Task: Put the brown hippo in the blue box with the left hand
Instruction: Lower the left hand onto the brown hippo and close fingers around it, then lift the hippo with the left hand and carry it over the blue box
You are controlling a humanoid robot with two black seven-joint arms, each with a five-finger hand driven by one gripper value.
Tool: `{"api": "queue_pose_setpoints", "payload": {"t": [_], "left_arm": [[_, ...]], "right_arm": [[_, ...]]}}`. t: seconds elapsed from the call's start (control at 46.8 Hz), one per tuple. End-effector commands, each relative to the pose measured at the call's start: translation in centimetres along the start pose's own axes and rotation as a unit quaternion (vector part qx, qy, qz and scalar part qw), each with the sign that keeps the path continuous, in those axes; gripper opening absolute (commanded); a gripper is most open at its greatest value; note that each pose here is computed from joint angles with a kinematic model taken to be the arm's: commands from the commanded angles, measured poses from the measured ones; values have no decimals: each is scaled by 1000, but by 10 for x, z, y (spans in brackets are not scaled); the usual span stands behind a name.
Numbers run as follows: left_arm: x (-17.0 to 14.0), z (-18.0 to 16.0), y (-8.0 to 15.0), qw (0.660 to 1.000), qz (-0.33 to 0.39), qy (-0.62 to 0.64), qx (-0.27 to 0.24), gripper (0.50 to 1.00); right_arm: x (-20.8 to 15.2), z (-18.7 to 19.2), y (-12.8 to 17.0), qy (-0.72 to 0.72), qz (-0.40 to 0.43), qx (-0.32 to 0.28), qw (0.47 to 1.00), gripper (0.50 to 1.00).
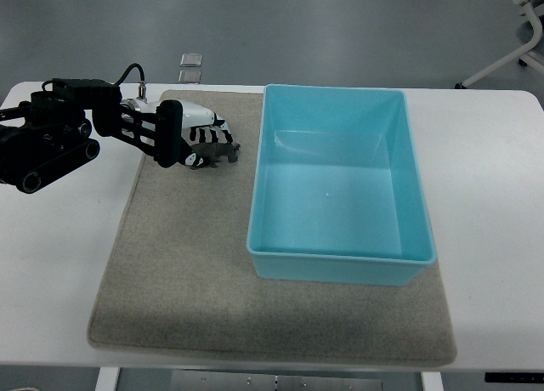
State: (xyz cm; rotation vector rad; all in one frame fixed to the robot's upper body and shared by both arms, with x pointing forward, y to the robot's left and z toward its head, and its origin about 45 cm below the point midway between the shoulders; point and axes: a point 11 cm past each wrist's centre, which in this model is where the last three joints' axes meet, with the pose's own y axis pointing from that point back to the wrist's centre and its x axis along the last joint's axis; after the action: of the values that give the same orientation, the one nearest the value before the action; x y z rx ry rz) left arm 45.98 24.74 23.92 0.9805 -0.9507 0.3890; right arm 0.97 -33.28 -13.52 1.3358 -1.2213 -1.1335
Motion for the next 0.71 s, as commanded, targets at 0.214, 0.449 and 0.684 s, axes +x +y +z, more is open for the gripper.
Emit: {"api": "queue_pose_setpoints", "payload": {"t": [0.214,0.449,0.684], "left_arm": [[10,-1,2,1000,15,2,1,500],[35,2,8,999,48,4,-4,500],[74,5,22,995,96,3,-9,500]], "right_arm": [[0,0,0,0,0,0,1000,936],[0,0,0,0,0,0,1000,936],[0,0,0,0,0,0,1000,936]]}}
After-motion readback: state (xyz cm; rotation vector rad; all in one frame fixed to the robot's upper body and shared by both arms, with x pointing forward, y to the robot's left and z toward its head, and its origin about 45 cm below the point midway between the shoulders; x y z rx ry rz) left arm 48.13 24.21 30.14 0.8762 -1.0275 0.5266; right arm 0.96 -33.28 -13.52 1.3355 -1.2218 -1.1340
